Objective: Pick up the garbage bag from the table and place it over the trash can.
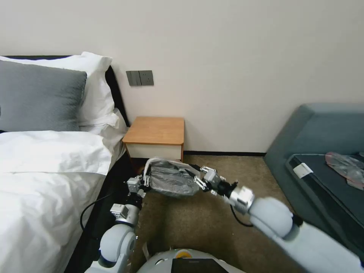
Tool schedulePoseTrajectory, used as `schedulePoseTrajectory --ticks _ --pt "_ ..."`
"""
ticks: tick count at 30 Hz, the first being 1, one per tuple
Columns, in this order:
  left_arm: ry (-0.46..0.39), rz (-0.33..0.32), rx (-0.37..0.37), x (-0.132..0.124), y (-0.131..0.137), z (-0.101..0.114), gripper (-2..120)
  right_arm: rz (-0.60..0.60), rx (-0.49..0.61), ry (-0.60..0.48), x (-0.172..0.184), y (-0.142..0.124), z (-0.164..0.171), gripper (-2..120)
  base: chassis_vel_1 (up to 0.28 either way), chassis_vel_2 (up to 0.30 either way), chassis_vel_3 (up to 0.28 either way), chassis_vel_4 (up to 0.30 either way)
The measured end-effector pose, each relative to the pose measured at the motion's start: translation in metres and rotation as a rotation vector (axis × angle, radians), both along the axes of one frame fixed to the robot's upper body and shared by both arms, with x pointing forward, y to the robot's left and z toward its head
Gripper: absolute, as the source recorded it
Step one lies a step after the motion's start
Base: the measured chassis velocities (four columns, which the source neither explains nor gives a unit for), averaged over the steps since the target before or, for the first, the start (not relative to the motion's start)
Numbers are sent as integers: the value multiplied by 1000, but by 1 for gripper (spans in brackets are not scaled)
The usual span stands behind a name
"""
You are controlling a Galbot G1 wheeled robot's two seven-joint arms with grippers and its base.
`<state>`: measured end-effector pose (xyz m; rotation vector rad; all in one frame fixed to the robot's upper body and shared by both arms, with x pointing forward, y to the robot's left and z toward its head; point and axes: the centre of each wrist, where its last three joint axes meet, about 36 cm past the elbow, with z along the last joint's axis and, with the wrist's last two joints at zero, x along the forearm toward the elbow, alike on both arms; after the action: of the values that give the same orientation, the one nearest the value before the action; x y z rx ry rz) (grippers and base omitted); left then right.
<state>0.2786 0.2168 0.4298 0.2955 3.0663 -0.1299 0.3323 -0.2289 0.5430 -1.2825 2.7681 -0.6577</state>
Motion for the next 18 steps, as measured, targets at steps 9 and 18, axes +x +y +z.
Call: schedulePoseTrajectory --ticks 9,18 --pt "-55 -18 71 6 1 -4 9 -17 -9 216 20 17 -2 0 0 0 0 0" --pt "-70 -28 54 11 -1 -2 9 -12 -43 251 45 32 -16 0 0 0 0 0"
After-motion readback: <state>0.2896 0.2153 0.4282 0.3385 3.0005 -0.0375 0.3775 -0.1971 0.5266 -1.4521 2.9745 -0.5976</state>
